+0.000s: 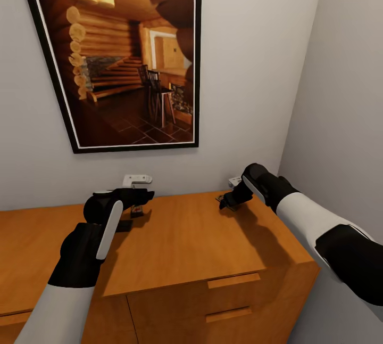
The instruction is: Take the four mousetraps from the cabinet in the bathroom and place them on the bathroom floor. Make sure all four end up on the same floor surface, and ensure that at least two of them are either under or directly next to the same bathroom sink.
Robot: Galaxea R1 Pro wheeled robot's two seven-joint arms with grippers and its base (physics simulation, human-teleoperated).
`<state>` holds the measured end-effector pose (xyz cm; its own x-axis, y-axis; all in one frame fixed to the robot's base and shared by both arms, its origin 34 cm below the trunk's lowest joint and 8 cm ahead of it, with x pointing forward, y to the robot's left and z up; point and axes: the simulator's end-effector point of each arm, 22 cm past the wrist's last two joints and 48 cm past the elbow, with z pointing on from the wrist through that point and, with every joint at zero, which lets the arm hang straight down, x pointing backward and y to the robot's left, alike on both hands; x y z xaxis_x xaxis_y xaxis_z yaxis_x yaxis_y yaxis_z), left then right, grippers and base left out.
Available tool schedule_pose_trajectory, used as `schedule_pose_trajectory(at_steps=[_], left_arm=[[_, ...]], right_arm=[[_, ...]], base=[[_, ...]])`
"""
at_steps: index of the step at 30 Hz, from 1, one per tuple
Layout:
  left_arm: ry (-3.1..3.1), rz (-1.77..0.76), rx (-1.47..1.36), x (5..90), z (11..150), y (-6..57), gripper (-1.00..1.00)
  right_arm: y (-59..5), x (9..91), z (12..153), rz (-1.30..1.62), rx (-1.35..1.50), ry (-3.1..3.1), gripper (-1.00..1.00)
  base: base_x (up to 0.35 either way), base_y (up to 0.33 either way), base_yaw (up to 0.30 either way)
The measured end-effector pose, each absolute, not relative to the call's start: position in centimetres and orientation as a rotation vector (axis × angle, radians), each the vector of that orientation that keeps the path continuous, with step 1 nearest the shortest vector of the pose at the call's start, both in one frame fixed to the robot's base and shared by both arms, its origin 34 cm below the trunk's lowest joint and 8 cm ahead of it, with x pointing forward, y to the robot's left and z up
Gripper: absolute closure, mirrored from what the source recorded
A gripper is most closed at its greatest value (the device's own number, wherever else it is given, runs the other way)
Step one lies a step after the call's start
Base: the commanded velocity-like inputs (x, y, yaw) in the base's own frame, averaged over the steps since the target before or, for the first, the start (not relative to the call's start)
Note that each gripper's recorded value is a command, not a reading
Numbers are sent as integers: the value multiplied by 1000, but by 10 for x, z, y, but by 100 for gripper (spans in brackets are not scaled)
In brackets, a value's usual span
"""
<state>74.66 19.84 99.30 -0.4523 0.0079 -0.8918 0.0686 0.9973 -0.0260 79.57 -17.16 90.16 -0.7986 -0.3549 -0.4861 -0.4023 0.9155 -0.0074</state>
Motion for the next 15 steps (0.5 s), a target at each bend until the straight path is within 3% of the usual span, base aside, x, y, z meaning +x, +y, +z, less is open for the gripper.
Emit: schedule_pose_trajectory(at_steps=[15], left_arm=[[2039, -69, 55, 747, 993, 198, -100]], right_arm=[[-174, 796, 901, 127, -541, 2585, -100]], base=[[0, 0, 0]])
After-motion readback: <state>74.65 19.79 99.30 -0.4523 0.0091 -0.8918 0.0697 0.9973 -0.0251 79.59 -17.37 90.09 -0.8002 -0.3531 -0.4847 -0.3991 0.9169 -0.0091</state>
